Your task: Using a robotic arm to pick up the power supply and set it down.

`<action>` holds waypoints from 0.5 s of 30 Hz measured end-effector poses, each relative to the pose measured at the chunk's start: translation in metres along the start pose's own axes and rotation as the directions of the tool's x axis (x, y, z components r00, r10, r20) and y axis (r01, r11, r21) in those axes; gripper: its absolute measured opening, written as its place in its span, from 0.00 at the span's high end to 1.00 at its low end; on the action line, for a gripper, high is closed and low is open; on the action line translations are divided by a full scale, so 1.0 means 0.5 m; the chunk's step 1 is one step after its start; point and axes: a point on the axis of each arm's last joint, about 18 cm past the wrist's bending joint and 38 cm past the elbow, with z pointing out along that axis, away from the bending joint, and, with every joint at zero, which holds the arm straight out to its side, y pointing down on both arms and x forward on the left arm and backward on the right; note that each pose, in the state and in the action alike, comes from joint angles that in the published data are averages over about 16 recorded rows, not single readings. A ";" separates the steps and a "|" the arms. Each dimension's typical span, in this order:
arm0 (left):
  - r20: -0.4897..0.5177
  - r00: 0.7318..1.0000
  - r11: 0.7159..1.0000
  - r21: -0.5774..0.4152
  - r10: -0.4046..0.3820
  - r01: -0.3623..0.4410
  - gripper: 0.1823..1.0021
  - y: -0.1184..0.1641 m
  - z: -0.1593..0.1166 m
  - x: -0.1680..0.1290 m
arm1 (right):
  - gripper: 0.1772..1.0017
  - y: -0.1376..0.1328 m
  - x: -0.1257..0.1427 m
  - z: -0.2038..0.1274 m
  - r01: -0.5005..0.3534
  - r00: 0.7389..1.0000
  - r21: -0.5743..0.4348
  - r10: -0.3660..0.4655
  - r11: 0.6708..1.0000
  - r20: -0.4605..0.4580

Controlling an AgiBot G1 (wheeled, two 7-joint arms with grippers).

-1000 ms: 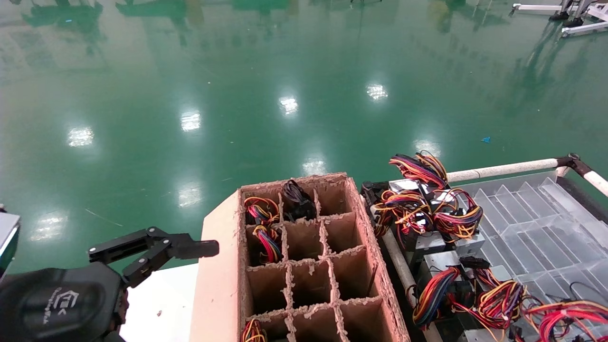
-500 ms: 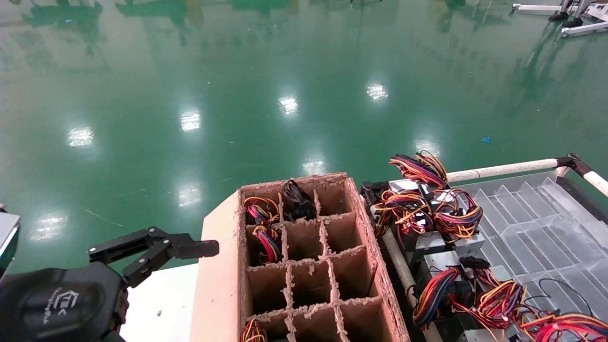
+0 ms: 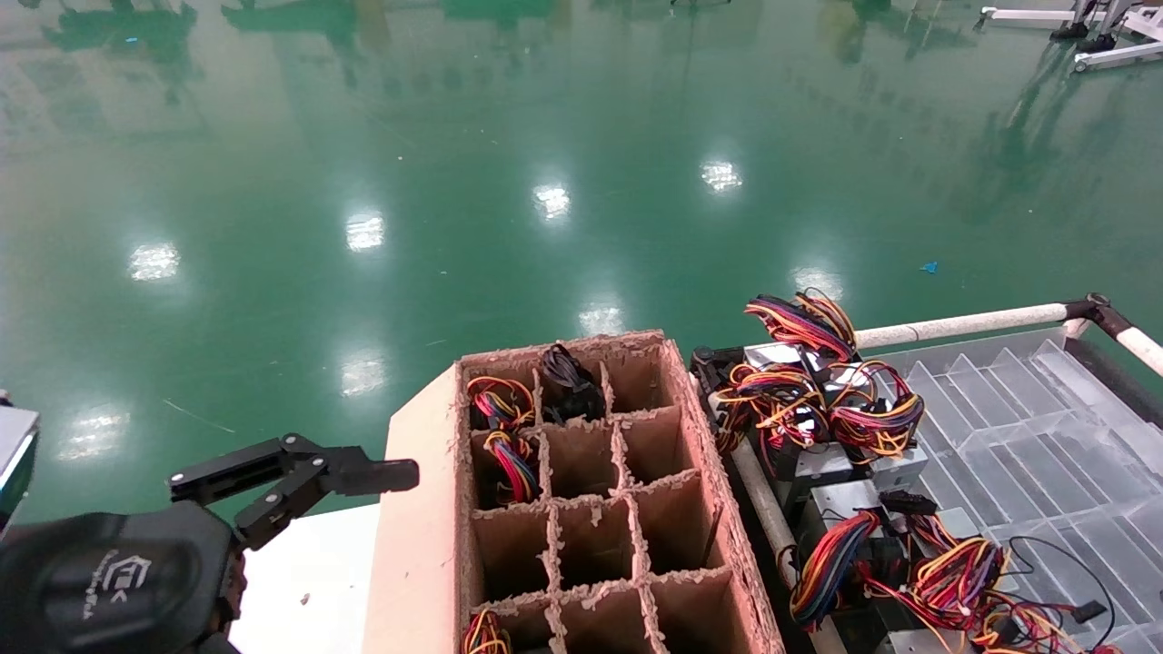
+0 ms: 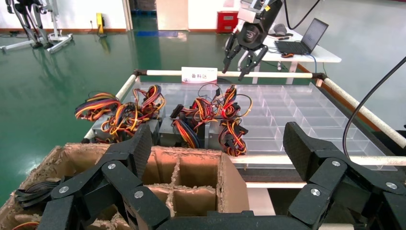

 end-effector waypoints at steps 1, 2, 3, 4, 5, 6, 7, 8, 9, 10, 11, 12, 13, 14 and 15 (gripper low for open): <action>0.000 1.000 1.000 0.000 0.000 0.000 0.00 0.000 0.000 0.000 | 0.67 -0.002 0.001 0.001 0.002 1.000 0.002 -0.002 1.000 0.001; 0.000 1.000 1.000 0.000 0.000 0.000 0.00 0.000 0.000 0.000 | 0.65 -0.005 0.001 0.003 0.004 1.000 0.005 -0.004 1.000 0.002; 0.000 1.000 1.000 0.000 0.000 0.000 0.00 0.000 0.000 0.000 | 0.63 -0.008 0.002 0.005 0.006 1.000 0.009 -0.006 1.000 0.003; 0.000 1.000 1.000 0.000 0.000 0.000 0.00 0.000 0.000 0.000 | 0.60 -0.011 0.003 0.007 0.009 1.000 0.013 -0.009 1.000 0.005; 0.000 1.000 1.000 0.000 0.000 0.000 0.00 0.000 0.000 0.000 | 0.57 -0.016 0.004 0.010 0.012 1.000 0.018 -0.012 1.000 0.007; 0.000 1.000 1.000 0.000 0.000 0.000 0.00 0.000 0.000 0.000 | 0.54 -0.021 0.005 0.013 0.016 1.000 0.023 -0.016 1.000 0.010; 0.000 1.000 1.000 0.000 0.000 0.000 0.00 0.000 0.000 0.000 | 0.51 -0.026 0.006 0.017 0.020 1.000 0.030 -0.020 0.999 0.013; 0.000 1.000 1.000 0.000 0.000 0.000 0.00 0.000 0.000 0.000 | 0.49 -0.032 0.007 0.021 0.024 1.000 0.037 -0.025 0.999 0.016; 0.000 1.000 1.000 0.000 0.000 0.000 0.00 0.000 0.000 0.000 | 0.45 -0.039 0.008 0.026 0.029 0.999 0.045 -0.030 0.999 0.020; 0.000 1.000 1.000 0.000 0.000 0.000 0.00 0.000 0.000 0.000 | 0.42 -0.046 0.009 0.031 0.033 0.999 0.054 -0.035 0.998 0.024; 0.000 1.000 1.000 0.000 0.000 0.000 0.00 0.000 0.000 0.000 | 0.39 -0.054 0.010 0.037 0.038 0.999 0.064 -0.040 0.997 0.028; 0.000 1.000 1.000 0.000 0.000 0.000 0.00 0.000 0.000 0.000 | 0.36 -0.062 0.010 0.043 0.044 0.998 0.075 -0.046 0.996 0.033; 0.000 1.000 1.000 0.000 0.000 0.000 0.00 0.000 0.000 0.000 | 0.33 -0.071 0.011 0.049 0.049 0.998 0.087 -0.052 0.995 0.038; 0.000 1.000 1.000 0.000 0.000 0.000 0.00 0.000 0.000 0.000 | 0.31 -0.080 0.011 0.056 0.054 0.997 0.099 -0.058 0.994 0.043; 0.000 1.000 1.000 0.000 0.000 0.000 0.00 0.000 0.000 0.000 | 0.28 -0.089 0.011 0.062 0.058 0.997 0.111 -0.064 0.992 0.048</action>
